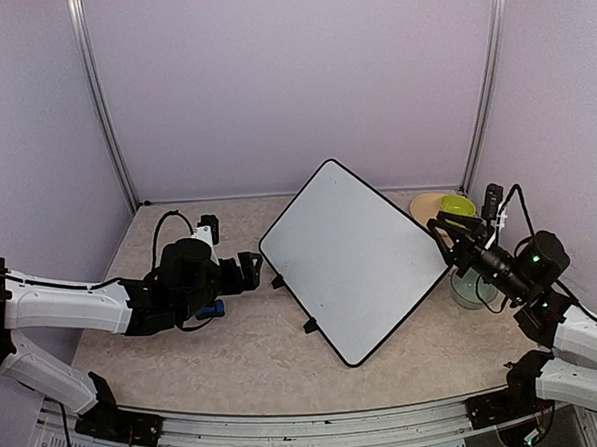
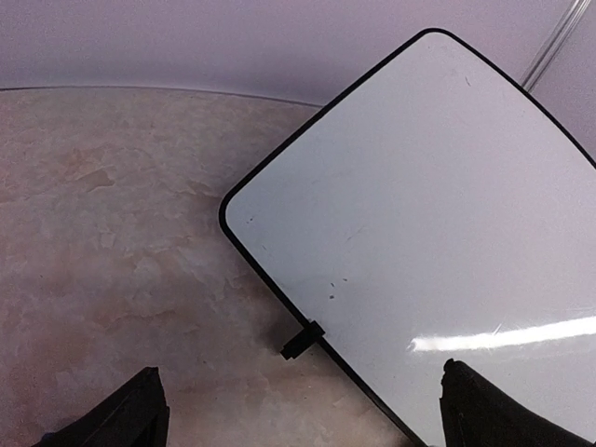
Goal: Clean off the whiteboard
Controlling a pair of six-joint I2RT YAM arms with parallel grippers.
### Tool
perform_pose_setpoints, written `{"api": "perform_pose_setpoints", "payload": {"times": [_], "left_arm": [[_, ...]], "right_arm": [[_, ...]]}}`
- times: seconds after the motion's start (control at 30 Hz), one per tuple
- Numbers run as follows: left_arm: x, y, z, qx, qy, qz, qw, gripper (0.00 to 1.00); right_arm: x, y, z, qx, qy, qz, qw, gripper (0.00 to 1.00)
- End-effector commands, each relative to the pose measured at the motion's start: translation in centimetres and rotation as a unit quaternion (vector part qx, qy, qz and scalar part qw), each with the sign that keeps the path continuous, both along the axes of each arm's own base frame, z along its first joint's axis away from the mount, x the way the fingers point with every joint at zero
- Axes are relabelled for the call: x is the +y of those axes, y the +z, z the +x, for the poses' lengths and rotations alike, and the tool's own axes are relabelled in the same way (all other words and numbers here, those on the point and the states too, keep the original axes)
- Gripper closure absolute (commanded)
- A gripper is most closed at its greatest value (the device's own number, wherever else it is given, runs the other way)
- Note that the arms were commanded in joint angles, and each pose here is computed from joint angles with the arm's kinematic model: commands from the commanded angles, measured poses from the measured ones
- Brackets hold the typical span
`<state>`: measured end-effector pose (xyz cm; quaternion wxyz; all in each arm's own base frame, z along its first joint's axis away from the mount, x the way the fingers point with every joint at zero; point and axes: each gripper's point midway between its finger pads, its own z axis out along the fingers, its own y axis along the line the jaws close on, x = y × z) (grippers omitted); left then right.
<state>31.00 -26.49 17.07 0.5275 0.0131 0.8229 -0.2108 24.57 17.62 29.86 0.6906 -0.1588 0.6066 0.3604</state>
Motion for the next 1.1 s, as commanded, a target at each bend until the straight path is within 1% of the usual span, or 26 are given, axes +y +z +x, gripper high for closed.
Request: {"api": "perform_pose_setpoints", "payload": {"times": [0.0,0.27,0.33,0.43,0.5,0.57,0.63,0.7,0.77,0.97,1.07], "left_arm": [[-0.9,0.3,0.3,-0.005,-0.017,-0.016,1.0,0.01],[-2.0,-0.8,0.7,0.007,-0.038,-0.002,0.999,0.01],[-2.4,-1.2,1.2,0.014,-0.056,-0.004,0.998,0.01],[-3.2,-2.2,2.2,0.03,-0.111,-0.011,0.993,0.01],[-3.9,-2.3,2.9,0.026,-0.15,-0.008,0.988,0.01],[-5.0,-2.6,3.1,0.016,-0.197,0.017,0.98,0.01],[-5.9,-3.4,3.4,0.016,-0.227,0.054,0.972,0.02],[-6.4,-5.0,3.6,0.029,-0.247,0.09,0.964,0.04],[-6.5,-5.9,4.0,0.036,-0.257,0.109,0.96,0.06],[-6.7,-7.9,4.0,0.055,-0.278,0.135,0.949,0.19],[-6.2,-8.4,3.7,0.058,-0.276,0.14,0.949,0.22]], "right_arm": [[-0.3,0.0,-0.3,-0.013,-0.005,0.0,1.0,0.57],[-0.4,0.4,-0.1,-0.013,-0.01,0.002,1.0,0.55],[-0.4,0.9,-0.1,-0.012,-0.011,0.003,1.0,0.52],[-0.8,1.9,0.2,0.002,-0.025,0.004,1.0,0.46],[-1.2,2.1,0.4,0.017,-0.036,-0.001,0.999,0.43],[-1.6,2.6,0.2,0.019,-0.043,-0.001,0.999,0.42],[-2.0,3.6,-0.2,0.017,-0.05,0.0,0.999,0.41],[-2.5,5.1,-0.8,0.008,-0.055,0.004,0.998,0.39],[-3.1,6.5,-1.6,-0.004,-0.059,0.008,0.998,0.38],[-3.7,8.9,-2.9,-0.025,-0.059,0.008,0.998,0.36],[-3.8,9.2,-3.3,-0.028,-0.056,0.009,0.998,0.34]]}}
